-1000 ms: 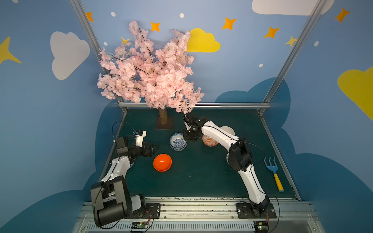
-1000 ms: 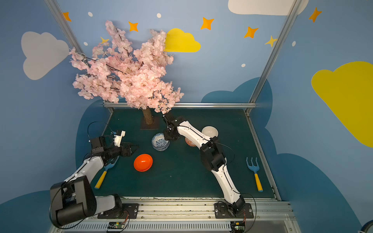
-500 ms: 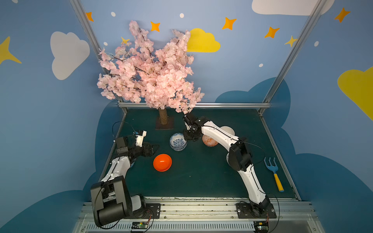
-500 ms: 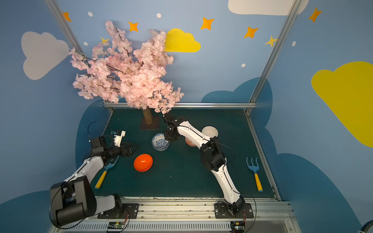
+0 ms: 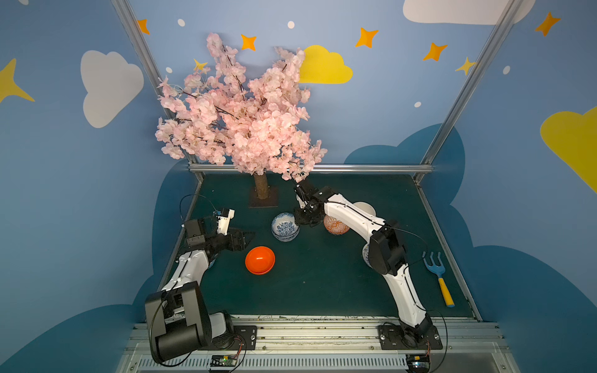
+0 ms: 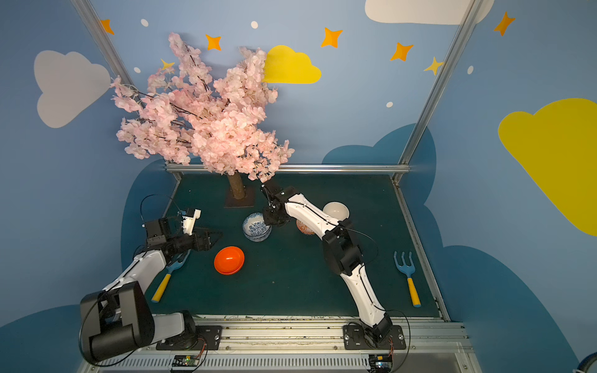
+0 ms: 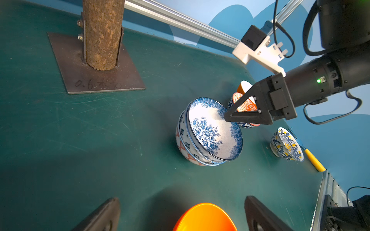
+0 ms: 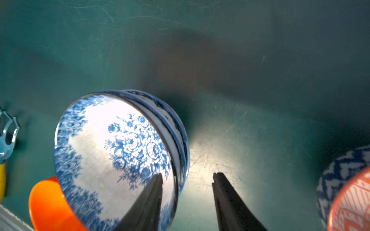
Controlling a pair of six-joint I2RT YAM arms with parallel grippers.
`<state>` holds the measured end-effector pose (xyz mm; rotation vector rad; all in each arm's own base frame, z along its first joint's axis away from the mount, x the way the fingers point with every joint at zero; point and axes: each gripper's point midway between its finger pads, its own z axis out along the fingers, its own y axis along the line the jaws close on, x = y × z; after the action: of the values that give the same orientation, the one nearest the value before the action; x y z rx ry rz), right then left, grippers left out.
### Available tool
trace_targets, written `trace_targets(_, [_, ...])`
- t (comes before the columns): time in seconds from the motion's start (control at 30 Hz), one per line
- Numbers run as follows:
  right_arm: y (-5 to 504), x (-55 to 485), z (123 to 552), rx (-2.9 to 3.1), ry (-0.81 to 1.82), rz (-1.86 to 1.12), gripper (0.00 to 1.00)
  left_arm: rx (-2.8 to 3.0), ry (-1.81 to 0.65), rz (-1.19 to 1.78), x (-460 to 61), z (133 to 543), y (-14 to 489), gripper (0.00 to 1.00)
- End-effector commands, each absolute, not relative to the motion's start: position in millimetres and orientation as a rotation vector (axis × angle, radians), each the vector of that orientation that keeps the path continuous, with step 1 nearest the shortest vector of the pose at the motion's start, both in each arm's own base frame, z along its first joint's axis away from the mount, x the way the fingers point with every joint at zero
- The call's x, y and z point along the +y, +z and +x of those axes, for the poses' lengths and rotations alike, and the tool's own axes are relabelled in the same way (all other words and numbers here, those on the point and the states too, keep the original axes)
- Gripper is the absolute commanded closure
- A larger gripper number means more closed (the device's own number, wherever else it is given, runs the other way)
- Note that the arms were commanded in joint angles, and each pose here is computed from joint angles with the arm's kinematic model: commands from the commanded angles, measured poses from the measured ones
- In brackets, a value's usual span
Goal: Stack the bowls
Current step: Place the bowl on the bowl.
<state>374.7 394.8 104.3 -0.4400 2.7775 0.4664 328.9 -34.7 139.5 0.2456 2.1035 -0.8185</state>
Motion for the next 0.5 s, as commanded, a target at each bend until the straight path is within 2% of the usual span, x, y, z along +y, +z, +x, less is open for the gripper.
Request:
trace_targets(0.0, [145.8, 398.2, 369.3, 2.692, 0.558, -0.443, 0.5, 2.086, -0.831, 0.278, -38.5, 326.4, 144.2, 0.0])
trace_targets(0.2, [181.2, 388.1, 355.4, 2.61, 0.626, -0.449, 0.4, 2.088, -0.829, 0.276, -38.0, 326.6, 143.7, 0.0])
trace_targets(0.47, [203.1, 341.5, 324.6, 2.564, 0.597, -0.396, 0.36, 2.088, -0.828, 0.275, -38.0, 326.6, 145.0, 0.0])
